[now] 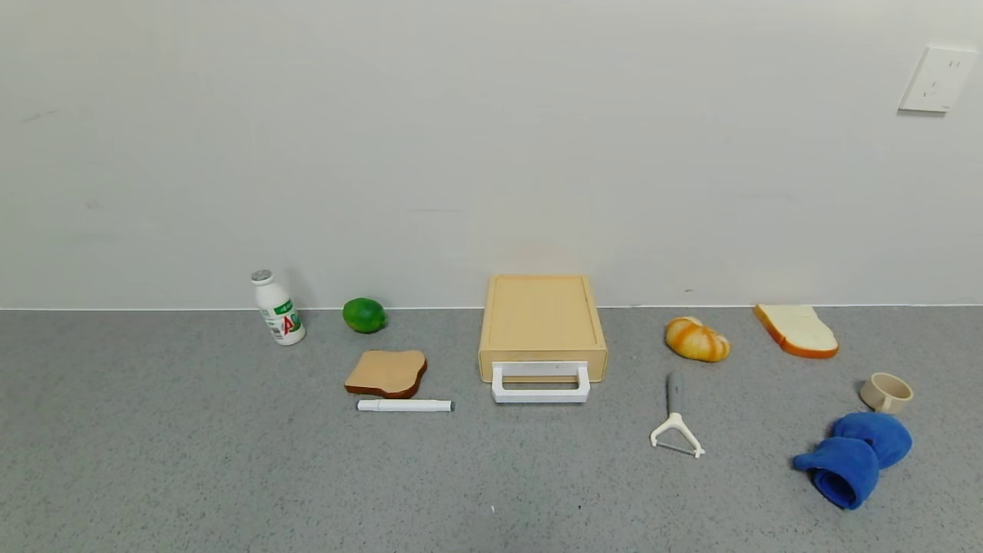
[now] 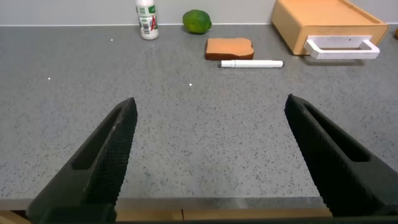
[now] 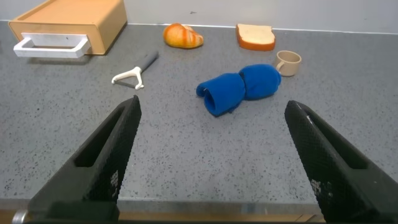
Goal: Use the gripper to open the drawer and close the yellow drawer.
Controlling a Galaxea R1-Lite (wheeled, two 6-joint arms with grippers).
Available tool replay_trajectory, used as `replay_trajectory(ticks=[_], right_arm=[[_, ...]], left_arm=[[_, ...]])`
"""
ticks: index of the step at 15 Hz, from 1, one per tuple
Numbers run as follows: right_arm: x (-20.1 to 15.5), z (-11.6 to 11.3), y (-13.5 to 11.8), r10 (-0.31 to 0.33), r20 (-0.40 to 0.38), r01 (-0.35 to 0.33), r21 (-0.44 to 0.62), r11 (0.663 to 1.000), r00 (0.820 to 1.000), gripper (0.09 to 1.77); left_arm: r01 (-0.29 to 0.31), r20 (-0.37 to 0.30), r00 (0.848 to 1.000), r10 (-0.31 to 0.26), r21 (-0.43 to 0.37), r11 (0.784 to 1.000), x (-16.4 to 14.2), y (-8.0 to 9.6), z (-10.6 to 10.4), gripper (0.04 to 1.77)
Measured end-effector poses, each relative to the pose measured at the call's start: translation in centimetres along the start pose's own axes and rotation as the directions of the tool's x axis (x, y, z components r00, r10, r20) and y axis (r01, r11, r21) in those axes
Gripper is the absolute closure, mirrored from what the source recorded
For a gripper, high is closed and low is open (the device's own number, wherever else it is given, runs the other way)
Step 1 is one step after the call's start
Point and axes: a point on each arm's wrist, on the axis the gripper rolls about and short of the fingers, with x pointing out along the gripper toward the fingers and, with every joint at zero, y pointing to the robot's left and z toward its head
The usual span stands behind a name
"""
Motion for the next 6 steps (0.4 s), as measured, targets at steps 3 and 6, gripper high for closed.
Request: replay_trajectory(ticks=[3,6], right_arm=[[0.01,-0.04,0.0,0.0,-0.001,0.0,0.0,1.0,1.0,0.16],[0.01,-0.04,0.0,0.0,-0.002,0.0,0.0,1.0,1.0,0.16]], left_arm=[[0.0,0.0,1.0,0.0,0.032,0.999,0.0,0.0,0.0,0.09],[0.0,0.0,1.0,0.0,0.001,1.0,0.0,0.0,0.0,0.09]])
